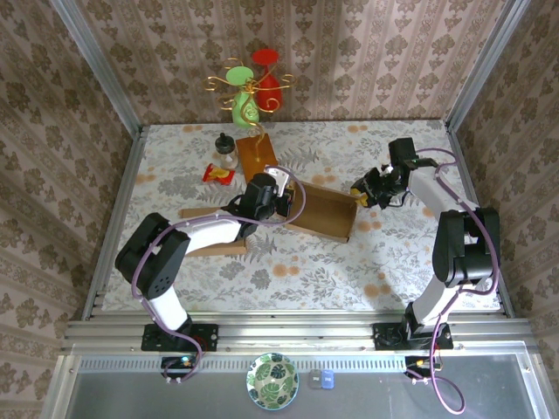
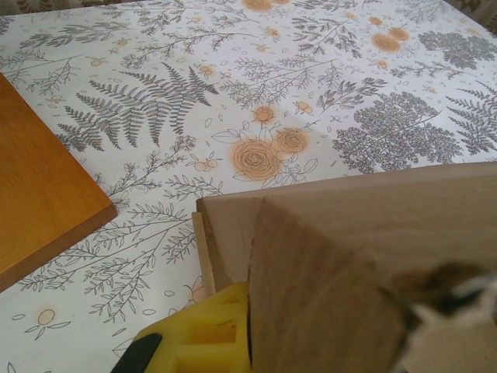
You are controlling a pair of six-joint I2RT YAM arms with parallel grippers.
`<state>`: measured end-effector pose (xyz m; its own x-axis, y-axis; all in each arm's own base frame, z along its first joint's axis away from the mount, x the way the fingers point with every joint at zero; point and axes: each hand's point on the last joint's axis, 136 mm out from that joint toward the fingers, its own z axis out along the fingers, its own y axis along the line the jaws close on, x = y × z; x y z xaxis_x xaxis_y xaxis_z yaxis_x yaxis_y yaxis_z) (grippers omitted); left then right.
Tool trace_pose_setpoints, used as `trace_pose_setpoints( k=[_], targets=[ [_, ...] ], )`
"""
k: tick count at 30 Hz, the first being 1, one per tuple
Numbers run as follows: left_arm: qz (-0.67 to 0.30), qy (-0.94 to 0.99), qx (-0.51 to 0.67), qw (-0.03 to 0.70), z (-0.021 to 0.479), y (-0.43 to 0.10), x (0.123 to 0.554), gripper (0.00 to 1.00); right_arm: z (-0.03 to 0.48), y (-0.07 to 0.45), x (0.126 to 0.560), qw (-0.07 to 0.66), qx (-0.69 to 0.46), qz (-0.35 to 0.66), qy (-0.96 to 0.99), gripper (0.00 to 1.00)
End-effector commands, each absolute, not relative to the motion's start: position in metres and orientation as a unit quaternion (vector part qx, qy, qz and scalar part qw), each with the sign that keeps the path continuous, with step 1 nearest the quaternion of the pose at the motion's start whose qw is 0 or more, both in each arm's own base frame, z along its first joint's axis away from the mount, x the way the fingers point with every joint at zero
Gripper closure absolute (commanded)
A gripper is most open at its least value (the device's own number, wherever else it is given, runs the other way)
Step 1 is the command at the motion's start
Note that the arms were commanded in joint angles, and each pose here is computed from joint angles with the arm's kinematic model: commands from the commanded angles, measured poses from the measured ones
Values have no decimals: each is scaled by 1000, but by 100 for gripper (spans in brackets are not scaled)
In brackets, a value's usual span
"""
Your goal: Fold the paper box
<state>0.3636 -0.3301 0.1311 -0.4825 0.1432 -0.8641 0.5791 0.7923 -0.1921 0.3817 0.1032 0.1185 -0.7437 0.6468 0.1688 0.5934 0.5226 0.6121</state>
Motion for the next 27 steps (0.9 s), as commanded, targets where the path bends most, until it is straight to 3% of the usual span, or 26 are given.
trace_pose_setpoints(
  k=[1, 14, 27],
  targets=[
    [-272, 832, 231, 425, 132, -342, 346, 100, 116, 112, 378, 33, 347, 340, 874, 72],
    [-284, 853, 211, 384, 101, -331, 328, 100, 103, 107, 357, 50, 300, 299, 905, 73],
    [-284, 873, 195, 346, 96, -314, 305, 70, 92, 109, 345, 52, 275, 270, 921, 72]
  ],
)
